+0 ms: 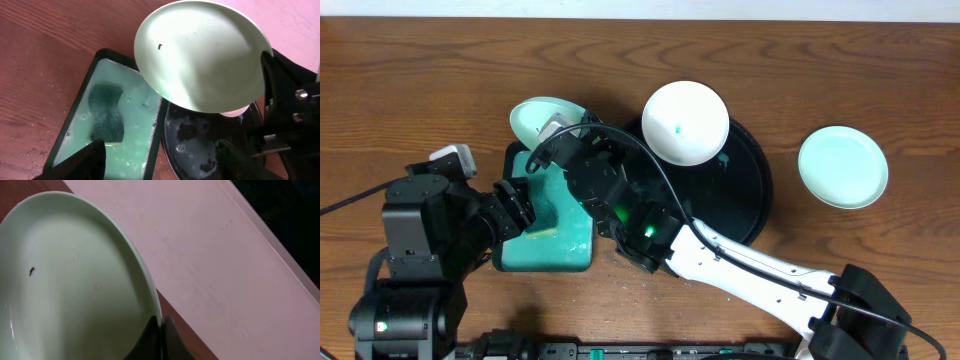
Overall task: Clean dirty plates on tray and stack at the side
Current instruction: 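Lift the light green plate with the right gripper and tilt it over the tray, then carry the light green plate right and stack it on the mint plate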
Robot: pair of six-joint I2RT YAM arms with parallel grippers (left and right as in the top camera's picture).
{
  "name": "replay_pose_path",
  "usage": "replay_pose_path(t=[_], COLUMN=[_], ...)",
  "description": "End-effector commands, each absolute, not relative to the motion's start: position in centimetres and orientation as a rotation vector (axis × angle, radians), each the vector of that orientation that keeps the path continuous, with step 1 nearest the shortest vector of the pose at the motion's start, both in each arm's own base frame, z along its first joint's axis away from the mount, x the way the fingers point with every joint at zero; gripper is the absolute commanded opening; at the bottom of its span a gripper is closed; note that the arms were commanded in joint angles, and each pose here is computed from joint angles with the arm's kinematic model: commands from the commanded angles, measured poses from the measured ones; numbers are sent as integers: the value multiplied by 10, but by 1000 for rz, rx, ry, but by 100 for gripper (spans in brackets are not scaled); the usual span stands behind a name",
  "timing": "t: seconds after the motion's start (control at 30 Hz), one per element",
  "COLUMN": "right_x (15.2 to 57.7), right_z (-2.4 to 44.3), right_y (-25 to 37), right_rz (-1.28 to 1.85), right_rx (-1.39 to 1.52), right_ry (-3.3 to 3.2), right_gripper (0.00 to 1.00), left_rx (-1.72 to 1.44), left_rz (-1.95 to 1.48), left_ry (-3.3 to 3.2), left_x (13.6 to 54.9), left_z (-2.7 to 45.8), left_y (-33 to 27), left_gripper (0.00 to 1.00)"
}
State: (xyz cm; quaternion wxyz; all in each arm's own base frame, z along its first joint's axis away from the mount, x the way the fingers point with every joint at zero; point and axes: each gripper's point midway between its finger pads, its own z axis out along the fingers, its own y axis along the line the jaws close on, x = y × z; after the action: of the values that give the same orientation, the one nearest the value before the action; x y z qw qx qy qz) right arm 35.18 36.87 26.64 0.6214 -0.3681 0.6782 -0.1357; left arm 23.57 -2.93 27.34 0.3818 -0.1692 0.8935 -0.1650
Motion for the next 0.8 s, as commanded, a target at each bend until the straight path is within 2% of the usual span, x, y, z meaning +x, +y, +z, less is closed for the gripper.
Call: replay_pose_path(t=[0.0, 0.23, 0.4, 0.57, 0.67, 0.77], right_x=[349, 354, 373, 368, 366, 374], right_z=[275, 268, 226, 153, 150, 165], right_y=[369, 362, 317, 286, 260, 213], right_rz=[-315, -282, -149, 283, 606, 733], right_rx=[-825, -771, -483, -326, -273, -136], right_ry=[1548, 1601, 1880, 2348, 2506, 2541], right_gripper=[1, 1, 1, 1, 1, 1], left_rx=[-419, -432, -445, -471, -484, -492], left_rz=[-422, -417, -411, -397, -391, -388], left_ry=[2283, 2325, 2371, 2456, 2495, 2521], left_x=[238, 245, 248, 248, 252, 255], left_z=[276, 267, 256, 239, 230, 223], left_y=[-30, -30, -30, -30, -30, -30], left_gripper=[71, 71, 71, 71, 71, 71])
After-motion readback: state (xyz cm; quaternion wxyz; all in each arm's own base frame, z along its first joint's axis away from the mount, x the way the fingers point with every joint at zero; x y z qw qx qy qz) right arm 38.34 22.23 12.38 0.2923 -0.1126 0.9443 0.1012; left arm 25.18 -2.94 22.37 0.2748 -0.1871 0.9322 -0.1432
